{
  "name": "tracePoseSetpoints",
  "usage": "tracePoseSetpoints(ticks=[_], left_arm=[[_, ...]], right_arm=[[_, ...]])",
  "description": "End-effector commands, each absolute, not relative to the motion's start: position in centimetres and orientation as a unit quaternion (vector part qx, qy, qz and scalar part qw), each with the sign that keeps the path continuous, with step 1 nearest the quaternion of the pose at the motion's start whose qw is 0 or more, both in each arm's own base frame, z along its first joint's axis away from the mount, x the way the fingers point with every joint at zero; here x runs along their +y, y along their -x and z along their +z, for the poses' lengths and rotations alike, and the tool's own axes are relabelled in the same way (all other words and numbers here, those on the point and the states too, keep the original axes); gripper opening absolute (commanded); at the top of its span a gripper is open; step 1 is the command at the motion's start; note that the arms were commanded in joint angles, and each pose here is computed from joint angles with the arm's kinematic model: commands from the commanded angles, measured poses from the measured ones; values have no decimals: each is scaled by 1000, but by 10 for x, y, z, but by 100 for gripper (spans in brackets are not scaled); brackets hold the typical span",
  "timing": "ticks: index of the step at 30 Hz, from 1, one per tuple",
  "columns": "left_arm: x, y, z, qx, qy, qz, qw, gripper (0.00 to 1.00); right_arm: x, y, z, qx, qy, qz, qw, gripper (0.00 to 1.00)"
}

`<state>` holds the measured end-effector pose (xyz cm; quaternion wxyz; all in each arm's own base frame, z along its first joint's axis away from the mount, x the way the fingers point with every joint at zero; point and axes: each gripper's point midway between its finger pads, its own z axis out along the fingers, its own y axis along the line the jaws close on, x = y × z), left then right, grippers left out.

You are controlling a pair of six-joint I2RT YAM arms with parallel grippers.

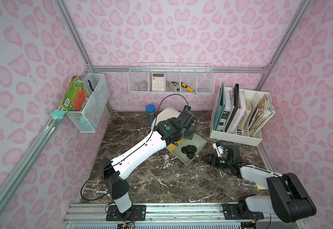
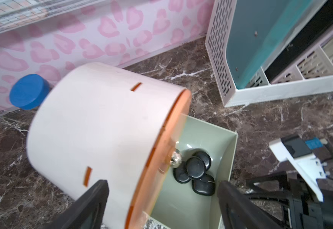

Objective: Put the bluetooth earphones in the drawer according to color
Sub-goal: Close the drawer in the storage box.

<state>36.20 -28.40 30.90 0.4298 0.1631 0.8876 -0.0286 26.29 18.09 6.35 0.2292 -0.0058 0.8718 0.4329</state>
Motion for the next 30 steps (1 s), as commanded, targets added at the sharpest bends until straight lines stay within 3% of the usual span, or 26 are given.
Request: tracePoseSetpoints(ticks=[1, 15, 21, 30], left_arm=[[-264, -373, 327, 880, -149, -19, 450, 91], [-204, -443, 277, 913, -66, -27, 402, 82], [-207, -430, 233, 938, -57, -32, 339, 77], [-209, -421, 216, 942, -49, -48, 330, 77]], right_arm=[[191, -271, 79, 849, 32, 459, 261, 55], [228, -273, 83, 820, 50, 518, 240, 43], [231, -273, 93, 806, 41, 534, 251, 42], [242, -279, 108, 784, 32, 562, 261, 36]])
